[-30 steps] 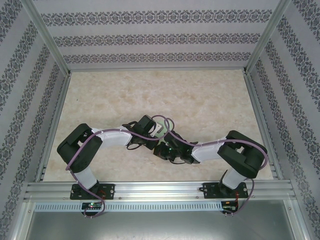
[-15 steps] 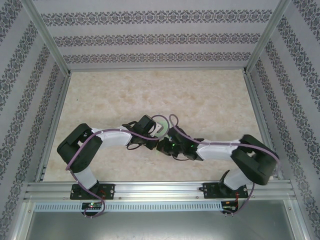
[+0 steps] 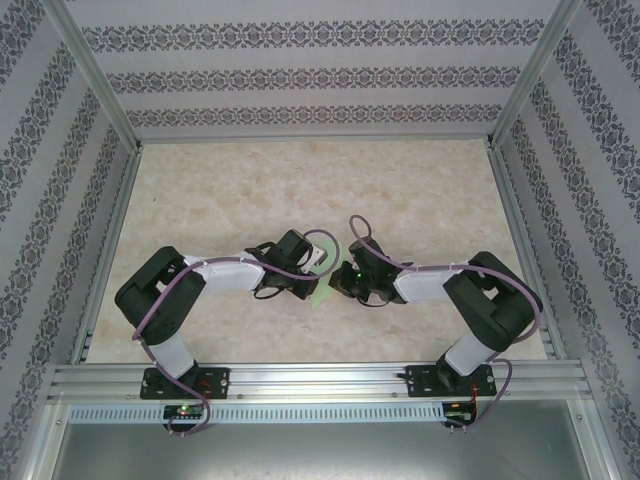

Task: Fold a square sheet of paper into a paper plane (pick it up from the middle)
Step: Third fold the triangle at the center of the table.

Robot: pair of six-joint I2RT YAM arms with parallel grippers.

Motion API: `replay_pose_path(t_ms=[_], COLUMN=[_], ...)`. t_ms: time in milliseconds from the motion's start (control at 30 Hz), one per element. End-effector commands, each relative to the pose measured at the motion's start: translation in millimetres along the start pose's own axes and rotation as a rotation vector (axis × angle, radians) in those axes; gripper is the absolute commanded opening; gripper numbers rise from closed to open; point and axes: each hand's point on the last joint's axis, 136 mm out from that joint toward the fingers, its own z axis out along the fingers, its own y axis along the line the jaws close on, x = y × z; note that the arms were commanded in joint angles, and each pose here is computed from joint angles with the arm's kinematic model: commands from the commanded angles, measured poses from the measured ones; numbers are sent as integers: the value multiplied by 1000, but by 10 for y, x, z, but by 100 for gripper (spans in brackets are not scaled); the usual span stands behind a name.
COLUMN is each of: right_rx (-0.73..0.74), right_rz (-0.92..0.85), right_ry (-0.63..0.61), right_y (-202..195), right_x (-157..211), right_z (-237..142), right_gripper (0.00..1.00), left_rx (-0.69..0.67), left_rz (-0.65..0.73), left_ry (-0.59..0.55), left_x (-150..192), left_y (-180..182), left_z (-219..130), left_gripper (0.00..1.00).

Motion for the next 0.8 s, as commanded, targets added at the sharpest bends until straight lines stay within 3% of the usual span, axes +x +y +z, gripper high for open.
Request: replay_pose_path(t_ms=[0,267,633,767], right_rx=[-8,-55,12,-9], right_rz=[-41,-67,-35,-65], right_ry=[17,-60,22,-5], right_y=[70,224,-103,39], right_x=[-12,-259,-230,-299], right_z=[36,-259,32,-92], right_gripper=[9,10,10,10], left_rx=[-10,-24,-27,-27], left_rz=[4,7,8,8], left_ry=[60,68,75,72], left_x=[116,139,143,144], left_y=[49,77,81,77], left_z=[61,61,62,51], left_gripper=[0,0,0,0])
